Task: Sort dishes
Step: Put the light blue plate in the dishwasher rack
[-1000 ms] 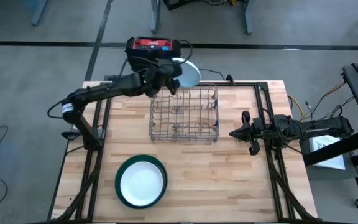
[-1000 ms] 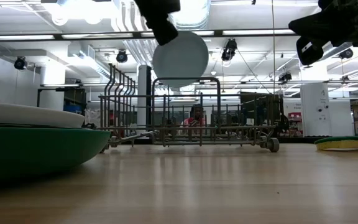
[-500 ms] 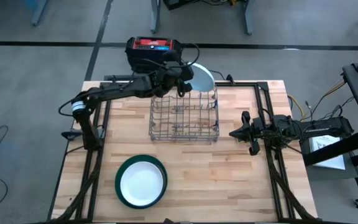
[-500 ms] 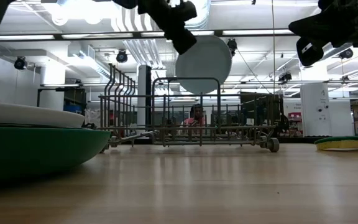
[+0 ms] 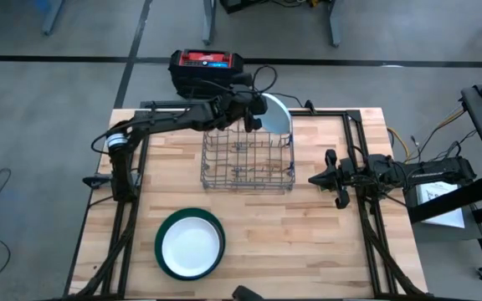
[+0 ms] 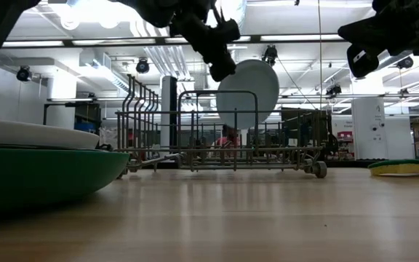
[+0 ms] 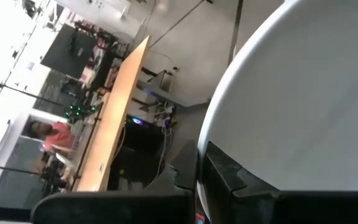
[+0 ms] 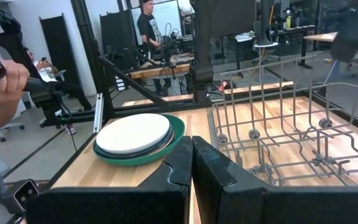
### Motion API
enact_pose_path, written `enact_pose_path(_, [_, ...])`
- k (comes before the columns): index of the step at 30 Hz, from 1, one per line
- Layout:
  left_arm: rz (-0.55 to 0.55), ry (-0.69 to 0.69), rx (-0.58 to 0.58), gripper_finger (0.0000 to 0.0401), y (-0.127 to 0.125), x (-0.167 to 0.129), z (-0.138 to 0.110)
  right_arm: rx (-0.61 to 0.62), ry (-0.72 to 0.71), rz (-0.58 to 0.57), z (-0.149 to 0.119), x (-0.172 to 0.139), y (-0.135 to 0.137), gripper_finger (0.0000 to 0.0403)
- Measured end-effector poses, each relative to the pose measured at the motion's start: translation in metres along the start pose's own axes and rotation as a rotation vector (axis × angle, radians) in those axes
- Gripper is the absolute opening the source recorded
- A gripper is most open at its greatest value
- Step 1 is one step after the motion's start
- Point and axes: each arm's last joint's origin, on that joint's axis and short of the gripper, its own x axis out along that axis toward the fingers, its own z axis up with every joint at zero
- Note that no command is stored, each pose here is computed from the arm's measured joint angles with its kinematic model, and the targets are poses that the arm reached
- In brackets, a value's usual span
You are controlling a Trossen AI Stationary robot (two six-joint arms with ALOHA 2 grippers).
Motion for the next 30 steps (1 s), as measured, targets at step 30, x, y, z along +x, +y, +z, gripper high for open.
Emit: enact_pose_path(30, [-0.062, 0.075, -0.048, 0.0, -0.032, 0.025, -0.013, -0.008, 0.015, -0.002, -0.001, 0.0, 0.0, 0.0])
